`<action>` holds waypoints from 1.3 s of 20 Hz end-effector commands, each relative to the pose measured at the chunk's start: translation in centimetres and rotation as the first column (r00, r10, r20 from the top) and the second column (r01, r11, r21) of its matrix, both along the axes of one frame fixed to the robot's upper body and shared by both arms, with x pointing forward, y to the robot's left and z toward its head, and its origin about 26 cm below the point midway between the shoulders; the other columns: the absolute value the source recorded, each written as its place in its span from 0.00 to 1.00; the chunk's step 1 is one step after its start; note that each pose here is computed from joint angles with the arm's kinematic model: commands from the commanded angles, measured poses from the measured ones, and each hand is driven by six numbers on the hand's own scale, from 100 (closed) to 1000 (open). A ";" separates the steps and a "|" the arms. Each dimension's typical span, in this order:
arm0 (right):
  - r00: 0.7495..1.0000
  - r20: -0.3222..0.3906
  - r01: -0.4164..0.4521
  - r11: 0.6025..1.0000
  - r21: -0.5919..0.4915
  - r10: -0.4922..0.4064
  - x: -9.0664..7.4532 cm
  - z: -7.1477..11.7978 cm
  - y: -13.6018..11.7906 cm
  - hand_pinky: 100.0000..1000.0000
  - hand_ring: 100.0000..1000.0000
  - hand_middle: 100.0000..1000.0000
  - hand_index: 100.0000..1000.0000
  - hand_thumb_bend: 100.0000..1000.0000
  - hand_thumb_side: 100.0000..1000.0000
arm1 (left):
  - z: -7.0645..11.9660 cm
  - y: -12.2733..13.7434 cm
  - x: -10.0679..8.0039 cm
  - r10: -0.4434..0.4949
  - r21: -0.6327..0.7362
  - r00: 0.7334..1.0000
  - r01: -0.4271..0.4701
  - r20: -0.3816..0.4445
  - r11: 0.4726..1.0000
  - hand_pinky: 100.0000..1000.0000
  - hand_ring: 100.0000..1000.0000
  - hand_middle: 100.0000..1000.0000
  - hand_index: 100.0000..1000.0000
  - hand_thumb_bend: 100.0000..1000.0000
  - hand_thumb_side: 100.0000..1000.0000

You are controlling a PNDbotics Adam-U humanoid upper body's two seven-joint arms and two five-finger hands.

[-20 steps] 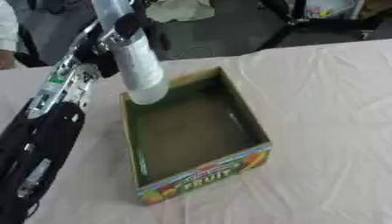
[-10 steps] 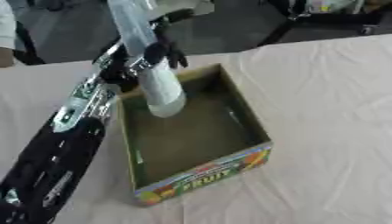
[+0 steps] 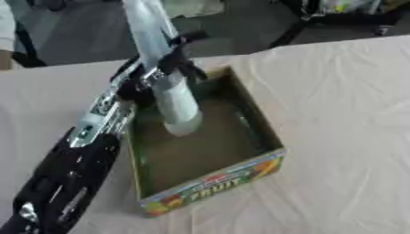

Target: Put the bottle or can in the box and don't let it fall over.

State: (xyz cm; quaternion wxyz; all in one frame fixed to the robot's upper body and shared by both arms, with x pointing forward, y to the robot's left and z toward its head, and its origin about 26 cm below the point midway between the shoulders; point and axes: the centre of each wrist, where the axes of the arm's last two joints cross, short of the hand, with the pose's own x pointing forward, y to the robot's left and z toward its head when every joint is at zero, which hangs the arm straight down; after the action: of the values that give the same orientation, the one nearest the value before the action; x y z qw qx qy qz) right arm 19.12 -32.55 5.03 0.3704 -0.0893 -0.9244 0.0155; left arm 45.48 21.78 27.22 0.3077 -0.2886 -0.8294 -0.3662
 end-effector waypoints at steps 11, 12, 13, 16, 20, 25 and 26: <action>1.000 -0.008 -0.001 1.000 -0.008 0.001 -0.2 0.3 -0.2 1.00 1.00 1.00 1.00 0.00 0.41 | 0.1 0.6 0.0 -0.037 0.095 0.990 0.024 0.136 0.995 1.00 1.00 1.00 0.71 0.61 0.56; 1.000 -0.009 0.001 1.000 -0.008 -0.001 -0.3 0.2 -0.2 1.00 1.00 1.00 1.00 0.00 0.41 | -0.1 0.8 0.1 -0.034 0.108 0.989 0.019 0.141 0.994 1.00 1.00 1.00 0.75 0.63 0.60; 1.000 -0.010 0.002 1.000 -0.007 -0.002 -0.3 0.2 -0.2 1.00 1.00 1.00 1.00 0.00 0.41 | -0.3 0.9 0.1 -0.034 0.119 0.988 0.016 0.148 0.993 1.00 1.00 1.00 0.76 0.63 0.62; 1.000 -0.016 0.012 1.000 -0.004 -0.012 -0.6 0.0 -0.2 1.00 1.00 1.00 1.00 0.00 0.41 | -0.8 1.1 -0.1 -0.050 0.166 0.983 0.021 0.174 0.986 1.00 1.00 1.00 0.80 0.55 0.54; 1.000 -0.023 0.019 1.000 -0.002 -0.019 -0.8 -0.2 -0.3 1.00 1.00 1.00 1.00 0.00 0.41 | -1.2 1.6 -0.2 -0.056 0.194 0.982 0.020 0.180 0.981 1.00 1.00 1.00 0.76 0.53 0.44; 0.999 -0.031 0.037 0.999 0.006 -0.037 -1.4 -0.5 -0.5 1.00 1.00 1.00 1.00 0.00 0.41 | -1.2 3.2 -0.6 -0.027 0.165 0.987 0.001 0.158 0.986 1.00 1.00 1.00 0.75 0.52 0.38; 0.999 -0.034 0.043 0.999 0.007 -0.043 -1.5 -0.6 -0.5 1.00 1.00 1.00 1.00 0.00 0.41 | -1.1 3.5 -0.8 -0.022 0.150 0.987 -0.002 0.156 0.989 1.00 1.00 1.00 0.75 0.52 0.37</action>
State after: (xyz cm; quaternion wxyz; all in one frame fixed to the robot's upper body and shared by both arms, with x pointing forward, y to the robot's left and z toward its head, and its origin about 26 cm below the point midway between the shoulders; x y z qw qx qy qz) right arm 17.85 -32.77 4.10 0.3907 -0.1003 -0.9150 0.0031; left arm 45.07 24.16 24.34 0.3011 -0.2543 -0.8130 -0.4287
